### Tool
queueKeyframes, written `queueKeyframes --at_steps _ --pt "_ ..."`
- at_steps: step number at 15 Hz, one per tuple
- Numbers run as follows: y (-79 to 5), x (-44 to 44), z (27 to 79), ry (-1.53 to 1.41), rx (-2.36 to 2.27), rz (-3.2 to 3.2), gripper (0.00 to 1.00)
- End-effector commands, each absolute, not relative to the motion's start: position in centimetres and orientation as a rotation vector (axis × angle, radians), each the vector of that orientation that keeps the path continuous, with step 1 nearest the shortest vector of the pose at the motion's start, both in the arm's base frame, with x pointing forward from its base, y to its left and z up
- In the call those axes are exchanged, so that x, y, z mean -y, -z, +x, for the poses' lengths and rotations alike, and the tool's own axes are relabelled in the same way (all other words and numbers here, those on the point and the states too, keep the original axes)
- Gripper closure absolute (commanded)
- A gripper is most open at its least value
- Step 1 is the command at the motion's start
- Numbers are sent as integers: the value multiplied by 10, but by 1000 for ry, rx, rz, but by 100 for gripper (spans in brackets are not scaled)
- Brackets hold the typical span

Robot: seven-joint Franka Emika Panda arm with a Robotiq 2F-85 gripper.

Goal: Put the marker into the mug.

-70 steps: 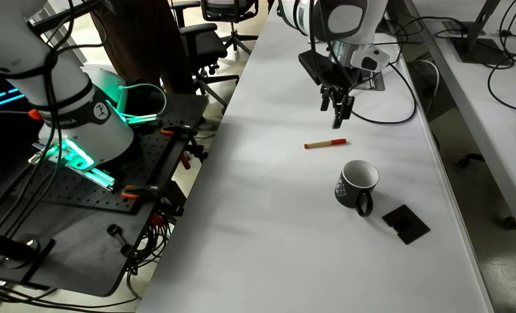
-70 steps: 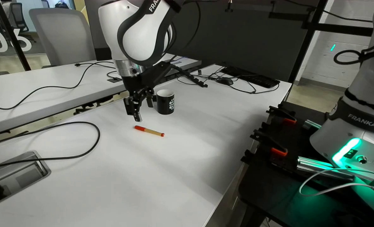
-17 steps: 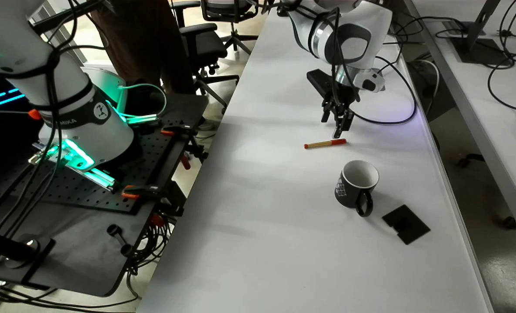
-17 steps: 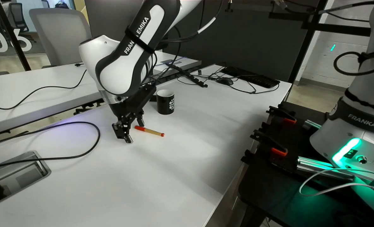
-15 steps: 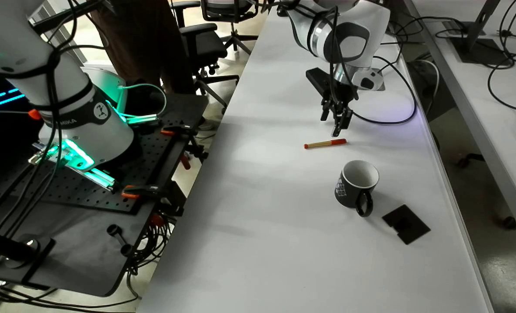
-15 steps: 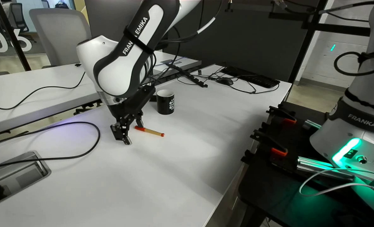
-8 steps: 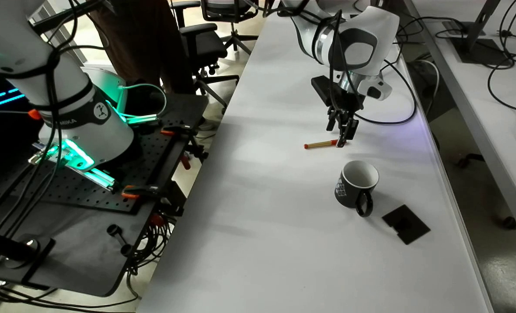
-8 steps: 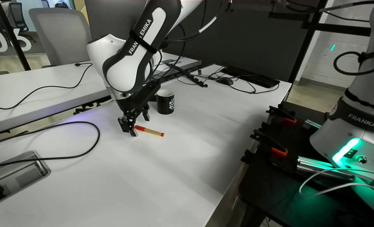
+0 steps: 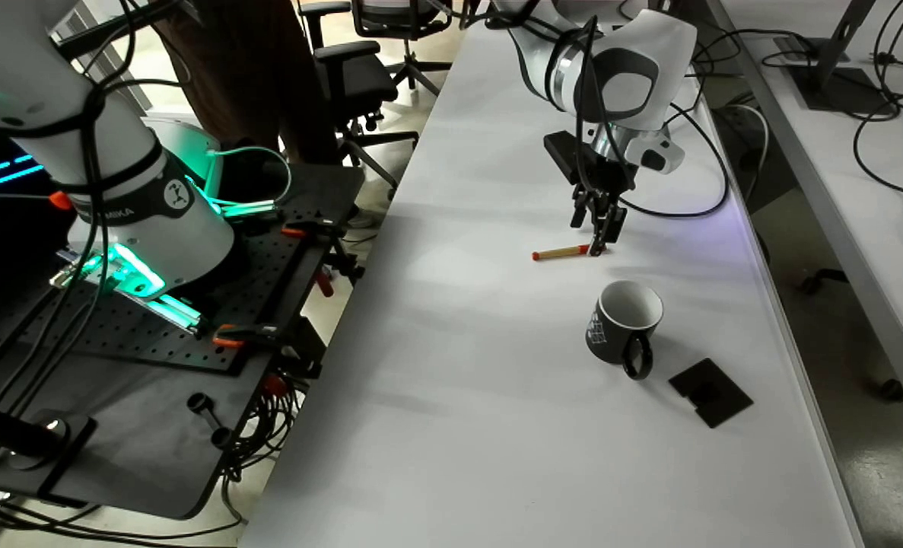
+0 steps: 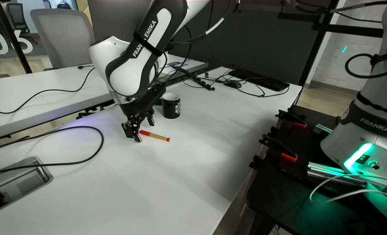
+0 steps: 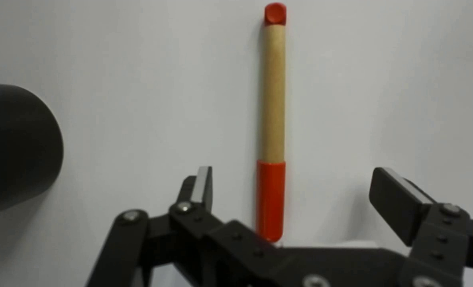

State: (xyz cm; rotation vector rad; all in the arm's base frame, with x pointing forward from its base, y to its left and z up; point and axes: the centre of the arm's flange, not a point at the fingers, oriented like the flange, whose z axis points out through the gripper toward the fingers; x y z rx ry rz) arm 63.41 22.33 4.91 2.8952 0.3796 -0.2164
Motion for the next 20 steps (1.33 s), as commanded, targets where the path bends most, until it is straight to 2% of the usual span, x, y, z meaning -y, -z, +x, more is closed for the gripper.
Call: queueKeyframes --at_steps 1,15,16,17,18,19,20 --pt "-49 -223 634 216 -380 2895 0" --pt "-38 -217 632 116 -362 2949 0" --pt "-38 -216 633 114 -357 2950 7" --pt "-38 -216 633 113 -353 2951 25" --pt "-39 -216 633 115 -348 2952 32" --pt "-39 -216 632 116 -344 2951 32" --pt "-39 -216 632 116 -339 2952 39"
